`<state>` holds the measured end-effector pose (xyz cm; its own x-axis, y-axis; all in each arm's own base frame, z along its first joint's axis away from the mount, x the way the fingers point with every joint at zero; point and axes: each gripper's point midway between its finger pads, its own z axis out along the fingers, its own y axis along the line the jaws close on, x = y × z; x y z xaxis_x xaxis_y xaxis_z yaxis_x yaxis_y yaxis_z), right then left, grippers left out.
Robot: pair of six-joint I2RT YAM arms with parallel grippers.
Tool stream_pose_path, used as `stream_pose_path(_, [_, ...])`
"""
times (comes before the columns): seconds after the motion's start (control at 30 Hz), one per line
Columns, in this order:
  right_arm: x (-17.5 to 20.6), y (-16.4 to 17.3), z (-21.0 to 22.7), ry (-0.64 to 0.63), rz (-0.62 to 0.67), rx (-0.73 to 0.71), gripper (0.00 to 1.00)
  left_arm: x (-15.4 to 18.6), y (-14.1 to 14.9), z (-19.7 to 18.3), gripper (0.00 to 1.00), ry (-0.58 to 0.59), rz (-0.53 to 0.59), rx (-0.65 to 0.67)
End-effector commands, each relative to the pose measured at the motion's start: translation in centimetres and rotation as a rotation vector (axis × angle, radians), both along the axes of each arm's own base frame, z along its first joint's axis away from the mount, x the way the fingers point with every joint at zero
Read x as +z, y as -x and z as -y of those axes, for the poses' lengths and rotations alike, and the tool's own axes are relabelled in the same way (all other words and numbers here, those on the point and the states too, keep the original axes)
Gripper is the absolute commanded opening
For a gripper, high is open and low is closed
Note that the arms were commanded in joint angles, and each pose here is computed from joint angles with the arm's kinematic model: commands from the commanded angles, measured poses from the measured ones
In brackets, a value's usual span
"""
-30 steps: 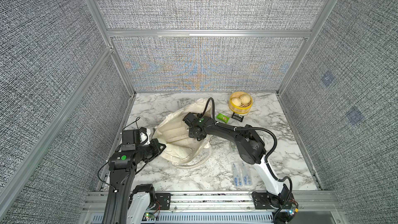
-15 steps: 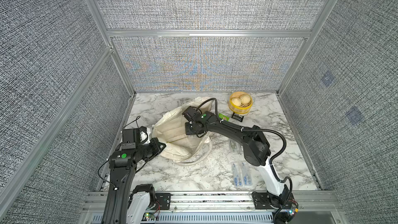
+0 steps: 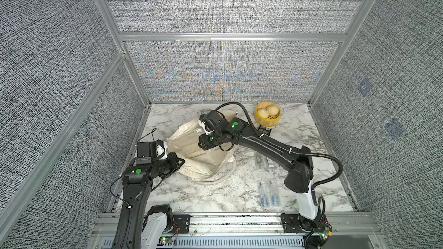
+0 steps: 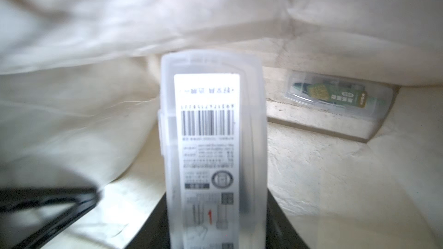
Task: Take out the compass set from the canvas bag
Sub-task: Pick up the compass set from the canvas bag, then place the compass set at the center of the board.
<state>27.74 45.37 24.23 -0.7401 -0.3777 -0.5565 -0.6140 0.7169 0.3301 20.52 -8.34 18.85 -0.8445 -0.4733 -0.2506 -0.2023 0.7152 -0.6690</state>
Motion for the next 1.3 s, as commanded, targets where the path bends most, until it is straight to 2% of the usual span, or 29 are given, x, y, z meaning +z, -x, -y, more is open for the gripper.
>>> stream_pose_path(0.0, [2.9,3.8,1.1,-0.012,-0.017,0.113,0.29,0.4,-0.4,-0.1,0.00,-0.012,0.024,-0.006])
stream_pose_path(0.1, [3.4,6.1,5.4,0.062,-0.022,0.074,0.28,0.5,-0.4,-0.2,0.00,-0.020,0.027,0.000])
stream_pose_path(0.3, [-0.6,10.6,22.1,0.368,-0.078,-0.261,0.28,0.8,0.0,-0.2,0.00,-0.025,0.039,-0.006])
stream_pose_path(0.43, [-5.4,14.1,32.2,0.535,-0.232,-0.519,0.28,0.9,0.1,-0.2,0.00,-0.027,0.040,-0.015])
stream_pose_path(0.53, [-8.0,15.7,36.2,0.593,-0.329,-0.669,0.28,0.9,0.3,-0.1,0.00,-0.026,0.045,-0.017])
stream_pose_path(0.7, [-12.2,15.9,38.8,0.665,-0.416,-0.777,0.28,1.2,0.1,0.0,0.00,-0.022,0.058,-0.022])
stream_pose_path(0.93, [-18.3,15.9,38.2,0.764,-0.575,-0.705,0.33,1.3,0.1,0.2,0.00,-0.011,0.062,-0.040])
stream_pose_path(1.27, [-20.0,15.8,39.2,0.803,-0.606,-0.745,0.39,1.5,0.2,0.1,0.00,-0.017,0.072,-0.033])
